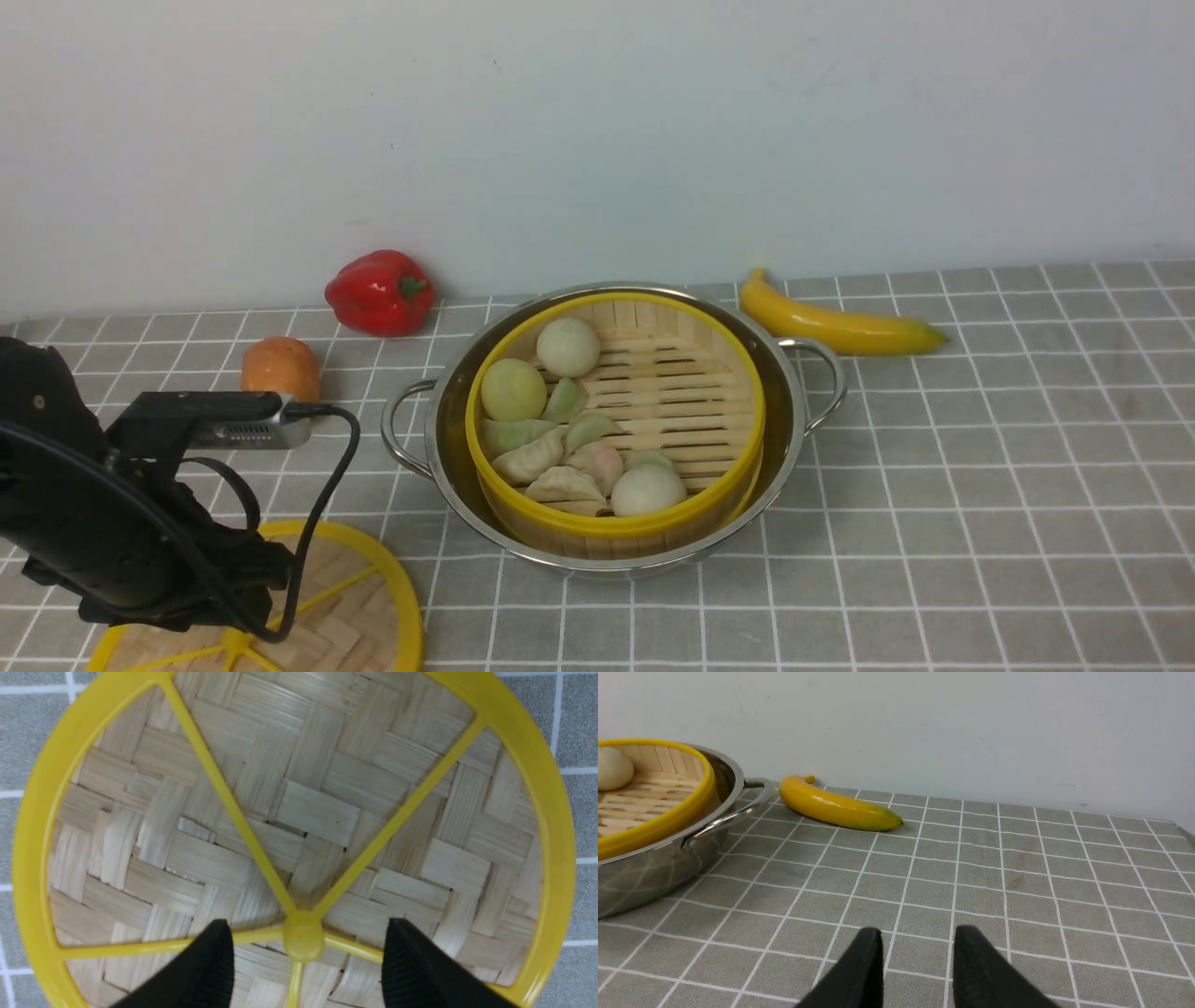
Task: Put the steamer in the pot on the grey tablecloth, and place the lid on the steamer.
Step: 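Grasp the bamboo steamer lid lying on the table by its centre knob, then place the yellow bamboo steamer lid onto the steamer in the pot with the left gripper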
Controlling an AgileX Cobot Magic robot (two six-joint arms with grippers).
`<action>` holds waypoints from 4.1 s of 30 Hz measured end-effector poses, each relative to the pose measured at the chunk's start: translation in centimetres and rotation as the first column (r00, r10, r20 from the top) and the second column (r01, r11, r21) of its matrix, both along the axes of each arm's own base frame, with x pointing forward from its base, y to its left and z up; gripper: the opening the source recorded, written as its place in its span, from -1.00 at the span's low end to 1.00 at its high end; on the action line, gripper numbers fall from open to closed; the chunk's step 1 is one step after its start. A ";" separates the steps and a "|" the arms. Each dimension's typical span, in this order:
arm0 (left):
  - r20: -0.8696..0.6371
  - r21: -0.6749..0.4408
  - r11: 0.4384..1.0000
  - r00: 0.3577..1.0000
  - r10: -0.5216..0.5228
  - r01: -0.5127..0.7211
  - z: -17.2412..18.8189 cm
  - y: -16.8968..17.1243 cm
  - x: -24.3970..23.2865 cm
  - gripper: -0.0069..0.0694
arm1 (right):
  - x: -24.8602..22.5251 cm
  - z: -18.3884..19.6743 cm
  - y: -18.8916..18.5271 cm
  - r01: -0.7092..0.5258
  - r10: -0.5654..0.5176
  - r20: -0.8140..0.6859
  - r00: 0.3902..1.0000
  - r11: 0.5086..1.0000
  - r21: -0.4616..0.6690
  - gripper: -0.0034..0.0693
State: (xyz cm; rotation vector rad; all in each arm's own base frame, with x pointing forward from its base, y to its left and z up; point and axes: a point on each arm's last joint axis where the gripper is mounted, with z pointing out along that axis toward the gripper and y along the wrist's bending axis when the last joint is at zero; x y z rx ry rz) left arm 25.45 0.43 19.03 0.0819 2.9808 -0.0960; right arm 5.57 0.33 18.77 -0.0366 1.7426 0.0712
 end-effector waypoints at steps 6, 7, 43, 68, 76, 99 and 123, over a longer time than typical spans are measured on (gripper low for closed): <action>-0.070 -0.001 1.000 0.998 -0.003 0.003 -1.8 0.0 0.4 0.08 | 0.0 0.0 0.0 0.000 0.000 0.000 1.000 1.000 0.000 -0.25; -0.079 -0.002 1.000 0.997 -0.003 0.003 -2.0 0.0 0.5 0.07 | 0.0 0.0 0.0 0.000 0.000 0.000 1.000 1.000 0.000 -0.25; 0.068 0.028 0.999 0.997 -0.041 0.039 8.5 0.2 2.2 -0.51 | 0.0 0.0 0.0 0.000 0.000 0.000 1.000 1.000 0.000 -0.25; 0.251 0.174 0.676 0.632 -0.733 0.716 14.7 -16.0 11.2 -0.51 | 0.0 0.0 0.0 0.000 0.000 0.002 1.000 1.000 0.000 -0.25; 0.158 0.244 0.550 0.526 -0.835 0.799 12.0 -18.6 12.5 -0.51 | 0.0 0.0 0.0 0.000 0.000 0.002 1.000 1.000 0.000 -0.25; 0.030 0.370 0.338 0.352 -0.935 0.866 8.3 -22.1 13.1 -0.51 | 0.0 0.0 0.0 0.000 0.000 0.002 1.000 1.000 0.000 -0.25; 0.017 0.301 0.328 0.339 -0.941 0.895 6.1 -22.9 13.4 -0.51 | 0.0 0.0 0.0 0.000 0.000 0.002 1.000 1.000 0.000 -0.25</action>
